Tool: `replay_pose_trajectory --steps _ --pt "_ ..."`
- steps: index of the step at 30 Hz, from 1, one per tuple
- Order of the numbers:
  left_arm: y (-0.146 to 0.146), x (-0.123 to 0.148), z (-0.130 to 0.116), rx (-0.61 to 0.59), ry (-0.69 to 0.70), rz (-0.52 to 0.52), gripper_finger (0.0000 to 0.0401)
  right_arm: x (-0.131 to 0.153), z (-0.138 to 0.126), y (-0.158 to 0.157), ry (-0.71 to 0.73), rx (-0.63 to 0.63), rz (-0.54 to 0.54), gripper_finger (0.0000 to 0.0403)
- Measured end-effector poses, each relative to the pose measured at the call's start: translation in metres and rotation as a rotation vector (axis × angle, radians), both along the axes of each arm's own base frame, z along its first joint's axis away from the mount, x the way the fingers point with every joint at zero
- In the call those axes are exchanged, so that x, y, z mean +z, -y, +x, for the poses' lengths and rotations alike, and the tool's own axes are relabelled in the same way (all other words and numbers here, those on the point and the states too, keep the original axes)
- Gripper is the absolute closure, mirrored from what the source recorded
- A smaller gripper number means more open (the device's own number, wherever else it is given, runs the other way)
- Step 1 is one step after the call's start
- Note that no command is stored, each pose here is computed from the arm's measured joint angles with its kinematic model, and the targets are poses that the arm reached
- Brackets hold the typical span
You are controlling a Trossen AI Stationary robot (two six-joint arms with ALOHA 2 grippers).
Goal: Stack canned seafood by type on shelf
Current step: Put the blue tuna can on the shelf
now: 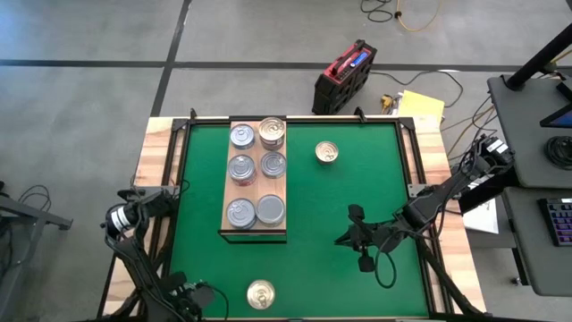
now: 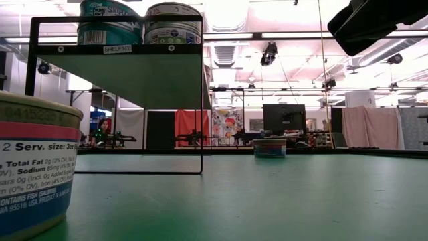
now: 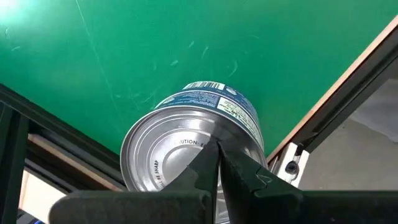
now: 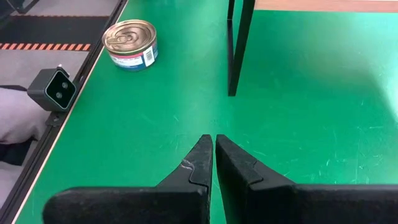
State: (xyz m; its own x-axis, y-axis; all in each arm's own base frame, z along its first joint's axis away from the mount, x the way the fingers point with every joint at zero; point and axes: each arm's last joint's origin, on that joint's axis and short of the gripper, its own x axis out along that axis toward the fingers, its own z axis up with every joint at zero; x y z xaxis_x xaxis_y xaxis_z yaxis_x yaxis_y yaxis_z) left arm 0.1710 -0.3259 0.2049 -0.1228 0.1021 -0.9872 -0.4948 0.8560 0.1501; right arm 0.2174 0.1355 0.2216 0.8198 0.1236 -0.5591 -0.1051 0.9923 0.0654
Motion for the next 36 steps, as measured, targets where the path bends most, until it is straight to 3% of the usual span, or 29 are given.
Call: replay_pose_trajectory --steps 14,22,30,36 --pt "-0.003 0.001 0.014 -0.057 0.160 0.035 0.0401 0.000 0.000 0.000 -0.003 -0.012 0.018 0.0390" --pt "-0.005 0.000 0.019 -0.111 0.268 0.109 0.0401 0.000 0.000 0.000 -0.016 -0.051 0.071 0.0390" --pt "-0.005 0.030 0.013 -0.212 0.249 0.174 0.0401 0.001 -0.005 -0.008 -0.006 -0.115 0.166 0.0390" --pt "-0.003 0.048 0.001 -0.381 0.264 0.189 0.0401 0.004 -0.007 -0.016 0.053 -0.211 0.260 0.0390"
